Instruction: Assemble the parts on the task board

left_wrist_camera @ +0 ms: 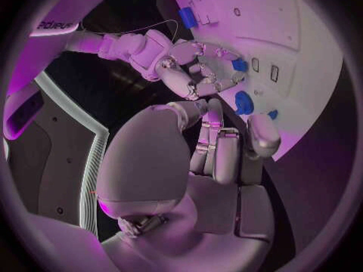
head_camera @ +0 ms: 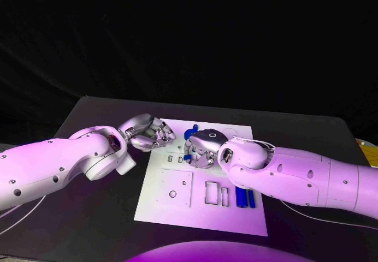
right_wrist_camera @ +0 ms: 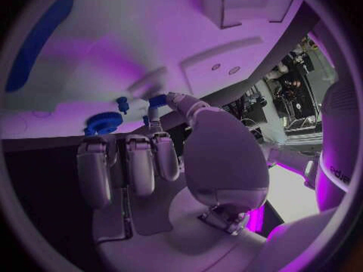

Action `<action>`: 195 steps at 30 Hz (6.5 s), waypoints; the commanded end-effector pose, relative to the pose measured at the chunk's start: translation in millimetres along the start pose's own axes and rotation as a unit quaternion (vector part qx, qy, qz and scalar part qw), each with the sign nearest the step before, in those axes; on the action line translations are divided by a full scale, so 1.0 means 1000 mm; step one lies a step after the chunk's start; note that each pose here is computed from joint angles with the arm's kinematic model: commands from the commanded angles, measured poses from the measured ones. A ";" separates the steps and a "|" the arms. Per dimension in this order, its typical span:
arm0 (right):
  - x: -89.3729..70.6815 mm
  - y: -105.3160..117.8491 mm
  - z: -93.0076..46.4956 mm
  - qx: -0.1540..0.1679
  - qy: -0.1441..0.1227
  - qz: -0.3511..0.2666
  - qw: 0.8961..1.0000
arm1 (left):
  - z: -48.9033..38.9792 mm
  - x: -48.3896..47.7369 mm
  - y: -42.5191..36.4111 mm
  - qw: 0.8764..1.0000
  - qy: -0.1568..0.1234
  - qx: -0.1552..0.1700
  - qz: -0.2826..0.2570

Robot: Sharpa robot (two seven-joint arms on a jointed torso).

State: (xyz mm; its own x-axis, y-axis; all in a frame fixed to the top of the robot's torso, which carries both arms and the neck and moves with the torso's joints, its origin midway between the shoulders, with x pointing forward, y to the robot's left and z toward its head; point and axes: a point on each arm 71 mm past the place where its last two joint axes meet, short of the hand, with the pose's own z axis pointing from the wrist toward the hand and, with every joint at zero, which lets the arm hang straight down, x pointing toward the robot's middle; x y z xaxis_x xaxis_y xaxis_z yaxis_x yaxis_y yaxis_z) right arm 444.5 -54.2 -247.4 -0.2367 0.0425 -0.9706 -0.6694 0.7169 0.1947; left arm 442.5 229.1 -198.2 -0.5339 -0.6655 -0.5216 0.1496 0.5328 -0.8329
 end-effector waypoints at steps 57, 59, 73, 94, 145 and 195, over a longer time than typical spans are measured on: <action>0.007 -0.005 -0.009 0.023 0.000 -0.006 1.000 | 0.0008 -0.0038 0.0045 1.000 -0.010 -0.013 -0.011; 0.007 -0.005 -0.008 0.024 -0.001 -0.008 1.000 | 0.0009 -0.0038 0.0045 1.000 -0.010 -0.014 -0.011; 0.008 -0.005 -0.007 0.037 -0.001 -0.017 0.999 | 0.0014 -0.0034 0.0046 1.000 -0.009 -0.015 -0.011; -0.004 -0.002 -0.018 0.015 -0.083 0.043 0.995 | 0.0007 0.0042 0.0012 1.000 0.003 0.022 0.016; -0.013 0.001 -0.034 0.024 -0.062 0.070 0.995 | 0.0014 0.0395 0.0001 0.990 0.051 0.070 0.110; -0.019 0.008 -0.037 0.010 -0.093 0.076 0.993 | 0.0067 0.0421 0.0072 0.990 0.072 0.039 0.118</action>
State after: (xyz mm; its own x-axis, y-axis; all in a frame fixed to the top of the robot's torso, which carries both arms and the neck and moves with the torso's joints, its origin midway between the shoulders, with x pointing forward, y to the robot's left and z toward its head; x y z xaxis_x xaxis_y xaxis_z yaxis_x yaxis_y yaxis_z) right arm 419.2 -76.5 -224.9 -0.2135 0.2716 -0.9384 -0.6066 0.7161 0.3452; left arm 427.9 203.3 -226.0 -0.5734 -0.4567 -0.6802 0.3463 0.6173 -0.7064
